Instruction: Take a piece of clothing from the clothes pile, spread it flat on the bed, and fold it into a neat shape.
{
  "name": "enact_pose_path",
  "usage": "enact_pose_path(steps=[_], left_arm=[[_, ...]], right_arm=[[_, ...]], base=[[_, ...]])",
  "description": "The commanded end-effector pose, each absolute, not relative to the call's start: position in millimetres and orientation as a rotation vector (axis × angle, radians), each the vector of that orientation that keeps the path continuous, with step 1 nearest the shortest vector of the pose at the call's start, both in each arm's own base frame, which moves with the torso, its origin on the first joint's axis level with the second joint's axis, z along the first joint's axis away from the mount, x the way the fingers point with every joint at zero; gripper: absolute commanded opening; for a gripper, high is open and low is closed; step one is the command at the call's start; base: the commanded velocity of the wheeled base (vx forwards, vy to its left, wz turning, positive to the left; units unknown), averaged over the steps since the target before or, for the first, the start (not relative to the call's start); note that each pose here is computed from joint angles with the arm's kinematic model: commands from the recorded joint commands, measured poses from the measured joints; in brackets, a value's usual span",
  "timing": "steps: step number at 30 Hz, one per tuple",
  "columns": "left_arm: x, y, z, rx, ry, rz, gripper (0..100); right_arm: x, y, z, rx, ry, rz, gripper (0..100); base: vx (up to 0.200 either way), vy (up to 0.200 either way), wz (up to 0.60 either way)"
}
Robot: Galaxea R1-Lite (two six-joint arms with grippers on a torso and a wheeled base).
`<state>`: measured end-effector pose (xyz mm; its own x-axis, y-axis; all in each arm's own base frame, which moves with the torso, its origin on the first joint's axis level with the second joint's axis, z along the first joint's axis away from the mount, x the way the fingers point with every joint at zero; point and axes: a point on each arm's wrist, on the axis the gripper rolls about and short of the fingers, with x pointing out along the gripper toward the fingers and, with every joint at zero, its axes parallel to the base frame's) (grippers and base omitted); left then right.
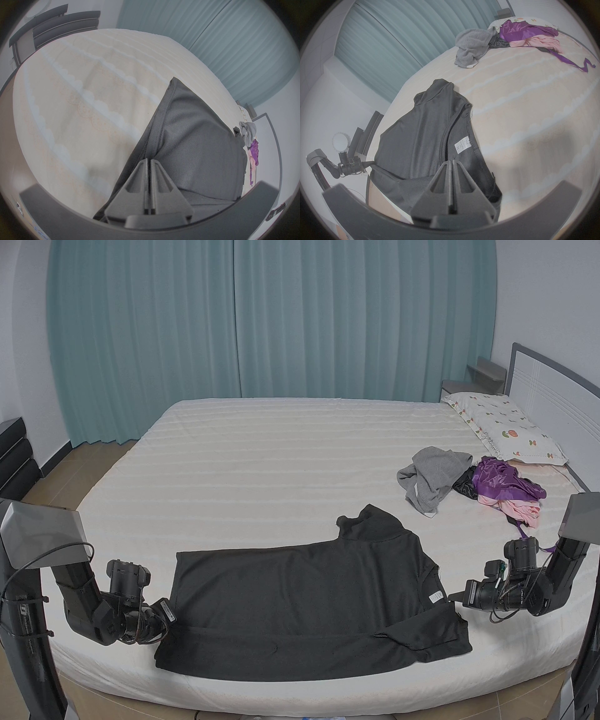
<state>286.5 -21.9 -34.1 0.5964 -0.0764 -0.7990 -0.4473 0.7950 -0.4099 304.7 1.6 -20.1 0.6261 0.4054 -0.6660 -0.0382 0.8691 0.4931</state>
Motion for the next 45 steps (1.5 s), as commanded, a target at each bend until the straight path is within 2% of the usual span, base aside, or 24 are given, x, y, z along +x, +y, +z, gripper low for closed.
enact_pose_path(steps=[1,20,21,32,33,45], left_arm=[[286.7,-22.3,-34.4,-0.634,0.92,0.233,0],[288.7,-23.3,-34.1,-0.634,0.915,0.23,0],[288.7,-23.3,-34.1,-0.634,0.915,0.23,0],[288.3,-23.3,-34.3,-0.634,0.916,0.231,0],[288.3,-23.3,-34.3,-0.632,0.916,0.23,0],[288.3,-23.3,-34.3,-0.632,0.916,0.23,0]], right_arm=[[302.6,-0.7,-8.9,0.464,0.828,0.264,0],[313.7,1.7,-28.8,0.467,0.872,0.261,0],[313.5,2.3,-31.0,0.469,0.886,0.261,100],[323.0,19.6,-40.7,0.451,0.919,0.317,100],[322.0,20.5,-41.0,0.442,0.928,0.32,0],[320.4,20.5,-40.7,0.387,0.964,0.319,0]], base=[[0.0,0.0,0.0],[0.0,0.0,0.0],[0.0,0.0,0.0],[0.0,0.0,0.0],[0.0,0.0,0.0],[0.0,0.0,0.0]])
